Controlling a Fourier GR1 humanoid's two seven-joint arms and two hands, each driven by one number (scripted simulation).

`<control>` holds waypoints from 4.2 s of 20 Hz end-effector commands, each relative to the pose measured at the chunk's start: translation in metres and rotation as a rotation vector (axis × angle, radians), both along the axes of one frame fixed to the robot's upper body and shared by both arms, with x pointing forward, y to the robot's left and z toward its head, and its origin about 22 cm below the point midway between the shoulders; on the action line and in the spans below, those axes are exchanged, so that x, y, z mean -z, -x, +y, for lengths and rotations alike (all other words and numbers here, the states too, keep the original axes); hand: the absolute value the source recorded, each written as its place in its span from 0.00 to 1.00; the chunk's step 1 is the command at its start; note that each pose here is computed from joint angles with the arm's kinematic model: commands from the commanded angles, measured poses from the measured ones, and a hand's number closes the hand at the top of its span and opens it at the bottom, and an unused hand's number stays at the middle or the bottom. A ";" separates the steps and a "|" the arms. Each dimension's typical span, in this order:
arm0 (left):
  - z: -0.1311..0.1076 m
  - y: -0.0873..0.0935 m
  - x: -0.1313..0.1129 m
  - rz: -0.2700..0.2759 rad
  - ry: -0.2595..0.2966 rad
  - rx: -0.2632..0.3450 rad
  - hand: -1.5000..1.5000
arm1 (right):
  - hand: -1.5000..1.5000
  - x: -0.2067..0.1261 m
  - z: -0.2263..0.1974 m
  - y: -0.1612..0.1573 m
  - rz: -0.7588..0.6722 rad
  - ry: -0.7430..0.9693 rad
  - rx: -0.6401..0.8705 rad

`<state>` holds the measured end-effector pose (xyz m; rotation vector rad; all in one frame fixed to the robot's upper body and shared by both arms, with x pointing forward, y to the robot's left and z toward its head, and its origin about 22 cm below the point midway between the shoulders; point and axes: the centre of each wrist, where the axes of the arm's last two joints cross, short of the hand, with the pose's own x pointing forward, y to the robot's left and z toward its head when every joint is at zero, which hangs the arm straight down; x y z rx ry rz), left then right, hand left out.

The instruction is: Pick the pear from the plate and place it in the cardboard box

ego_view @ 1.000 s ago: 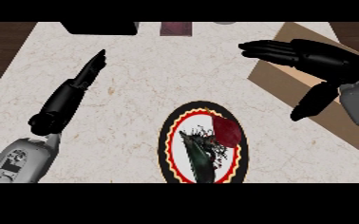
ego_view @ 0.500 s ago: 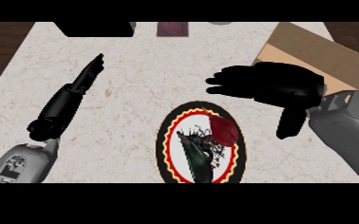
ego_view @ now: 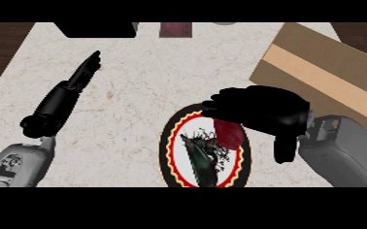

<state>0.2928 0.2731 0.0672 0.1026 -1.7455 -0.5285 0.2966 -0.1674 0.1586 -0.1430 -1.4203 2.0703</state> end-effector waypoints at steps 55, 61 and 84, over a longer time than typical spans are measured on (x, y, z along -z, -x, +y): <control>-0.015 0.016 0.005 0.001 0.009 0.008 0.50 | 1.00 0.152 0.005 -0.033 -0.198 -0.005 -0.060; -0.019 0.006 -0.005 -0.009 0.011 0.006 0.50 | 1.00 0.149 0.034 -0.018 -0.266 -0.123 -0.011; -0.003 -0.005 0.006 0.008 -0.002 -0.016 0.50 | 1.00 -0.019 -0.017 0.019 -0.527 -0.618 0.805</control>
